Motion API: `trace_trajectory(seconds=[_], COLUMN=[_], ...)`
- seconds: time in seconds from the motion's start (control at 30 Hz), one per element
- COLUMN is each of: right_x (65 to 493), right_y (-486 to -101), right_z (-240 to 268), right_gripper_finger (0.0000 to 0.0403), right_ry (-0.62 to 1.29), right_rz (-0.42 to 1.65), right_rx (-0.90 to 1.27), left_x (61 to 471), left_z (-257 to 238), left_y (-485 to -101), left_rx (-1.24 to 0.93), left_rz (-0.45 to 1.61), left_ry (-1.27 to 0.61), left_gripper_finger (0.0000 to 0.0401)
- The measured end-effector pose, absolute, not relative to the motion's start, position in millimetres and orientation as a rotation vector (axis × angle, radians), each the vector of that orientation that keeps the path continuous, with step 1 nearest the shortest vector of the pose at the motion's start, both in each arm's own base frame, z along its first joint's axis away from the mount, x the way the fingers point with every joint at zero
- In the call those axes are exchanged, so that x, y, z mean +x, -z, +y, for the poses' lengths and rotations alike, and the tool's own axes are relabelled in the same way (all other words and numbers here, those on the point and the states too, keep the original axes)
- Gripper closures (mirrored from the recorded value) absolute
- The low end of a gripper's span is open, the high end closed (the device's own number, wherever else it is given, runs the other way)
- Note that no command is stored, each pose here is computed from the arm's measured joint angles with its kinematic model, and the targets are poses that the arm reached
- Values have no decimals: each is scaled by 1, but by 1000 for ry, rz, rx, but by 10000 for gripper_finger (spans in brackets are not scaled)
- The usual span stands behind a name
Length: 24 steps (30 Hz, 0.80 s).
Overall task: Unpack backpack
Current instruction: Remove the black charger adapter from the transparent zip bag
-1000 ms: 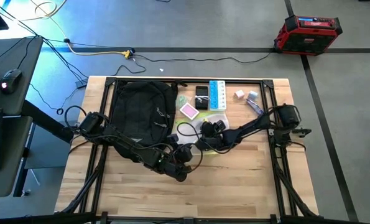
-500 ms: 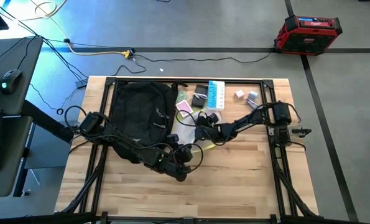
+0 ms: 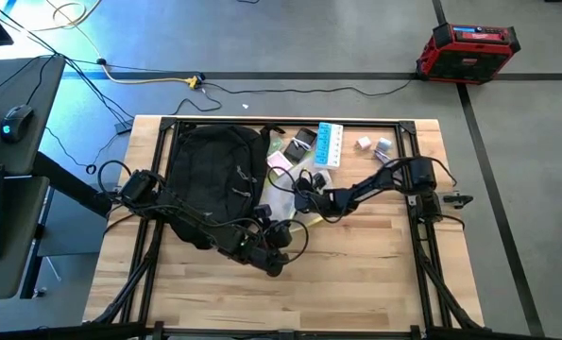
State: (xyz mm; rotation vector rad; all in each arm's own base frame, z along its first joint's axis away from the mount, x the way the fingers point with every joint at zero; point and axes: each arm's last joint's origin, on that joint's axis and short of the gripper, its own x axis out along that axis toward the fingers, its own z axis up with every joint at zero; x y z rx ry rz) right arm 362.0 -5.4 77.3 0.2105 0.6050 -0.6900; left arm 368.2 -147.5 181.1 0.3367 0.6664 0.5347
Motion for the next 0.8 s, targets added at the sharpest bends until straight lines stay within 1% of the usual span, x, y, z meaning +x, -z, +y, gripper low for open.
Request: trace_trajectory(seconds=[0.23, 0.4, 0.6, 0.8], right_x=[353, 345, 332, 326], right_y=[-90, -114, -134, -135], right_z=[8, 20, 39, 56], right_gripper_finger=[401, 403, 403, 403], right_ry=[630, 519, 466, 405], right_rz=[697, 756, 806, 840], right_rx=[255, 287, 230, 198], left_x=[367, 367, 366, 366], left_z=[-148, -147, -146, -146], left_y=[-181, -180, -180, -180], left_rx=[336, 332, 340, 347], left_rz=[674, 680, 679, 678], left_ry=[-535, -544, -555, -566], left_gripper_finger=[401, 401, 401, 401])
